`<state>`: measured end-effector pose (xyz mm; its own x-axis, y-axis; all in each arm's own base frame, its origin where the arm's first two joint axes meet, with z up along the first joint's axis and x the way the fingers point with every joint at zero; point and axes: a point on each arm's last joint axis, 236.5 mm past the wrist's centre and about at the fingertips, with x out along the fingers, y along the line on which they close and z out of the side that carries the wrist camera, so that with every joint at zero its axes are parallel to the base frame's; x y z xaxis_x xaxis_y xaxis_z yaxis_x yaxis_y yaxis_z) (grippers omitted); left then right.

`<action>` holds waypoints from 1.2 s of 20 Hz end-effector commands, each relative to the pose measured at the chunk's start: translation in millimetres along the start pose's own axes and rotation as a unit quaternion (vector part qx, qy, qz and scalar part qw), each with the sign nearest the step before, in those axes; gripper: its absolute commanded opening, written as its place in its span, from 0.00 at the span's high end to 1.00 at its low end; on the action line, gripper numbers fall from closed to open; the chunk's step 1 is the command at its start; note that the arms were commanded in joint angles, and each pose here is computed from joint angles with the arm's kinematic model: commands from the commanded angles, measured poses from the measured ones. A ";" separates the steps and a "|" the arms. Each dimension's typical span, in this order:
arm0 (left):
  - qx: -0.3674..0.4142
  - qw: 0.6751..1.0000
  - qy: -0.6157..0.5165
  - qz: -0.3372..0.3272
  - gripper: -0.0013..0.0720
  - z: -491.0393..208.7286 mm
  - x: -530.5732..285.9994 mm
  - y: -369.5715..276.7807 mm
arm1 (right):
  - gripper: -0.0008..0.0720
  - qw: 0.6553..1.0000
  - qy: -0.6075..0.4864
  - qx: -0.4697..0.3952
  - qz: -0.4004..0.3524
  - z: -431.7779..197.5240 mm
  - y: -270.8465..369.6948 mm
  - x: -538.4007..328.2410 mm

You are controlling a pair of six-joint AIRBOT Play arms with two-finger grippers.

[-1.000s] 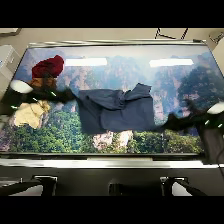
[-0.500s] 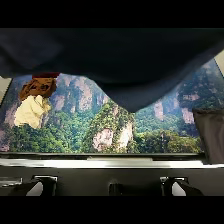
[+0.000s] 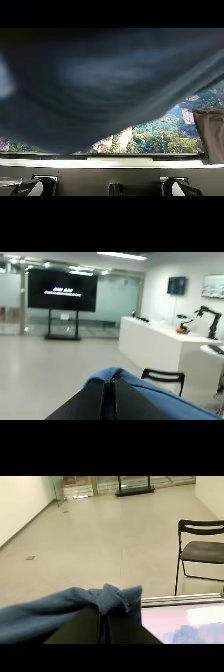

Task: Fold the clothes and pants, and hang the long-sleeved shirts on hangers.

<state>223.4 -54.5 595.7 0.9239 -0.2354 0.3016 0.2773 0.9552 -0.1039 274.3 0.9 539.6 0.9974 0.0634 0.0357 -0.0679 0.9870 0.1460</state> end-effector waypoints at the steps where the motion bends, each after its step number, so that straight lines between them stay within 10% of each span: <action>1: -0.028 0.988 0.140 0.063 0.94 -82.9 21.4 48.8 | 0.94 0.994 0.105 0.034 -0.022 -56.8 -28.0 35.1; 8: -0.188 0.828 0.523 0.079 0.94 -477.8 49.0 101.2 | 0.94 0.827 0.524 0.191 -0.066 -420.7 -118.1 125.1; 13: -0.279 0.772 0.559 0.119 0.94 -628.6 63.8 116.8 | 0.94 0.841 0.505 0.182 -0.059 -533.7 -108.5 216.2; 19: -0.268 0.835 0.455 0.153 0.94 -637.4 138.7 155.8 | 0.94 0.904 0.320 0.253 -0.127 -510.5 -146.9 298.8; 24: -0.265 0.832 0.466 0.145 0.94 -669.6 142.1 134.5 | 0.94 0.871 0.394 0.262 -0.132 -562.9 -145.5 281.1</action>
<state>562.3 -67.9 5.3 0.7098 -0.2791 -0.6468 -0.1426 0.8422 -0.5199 581.4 -41.5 -8.4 0.7032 0.1218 -0.7005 0.3426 0.8053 0.4839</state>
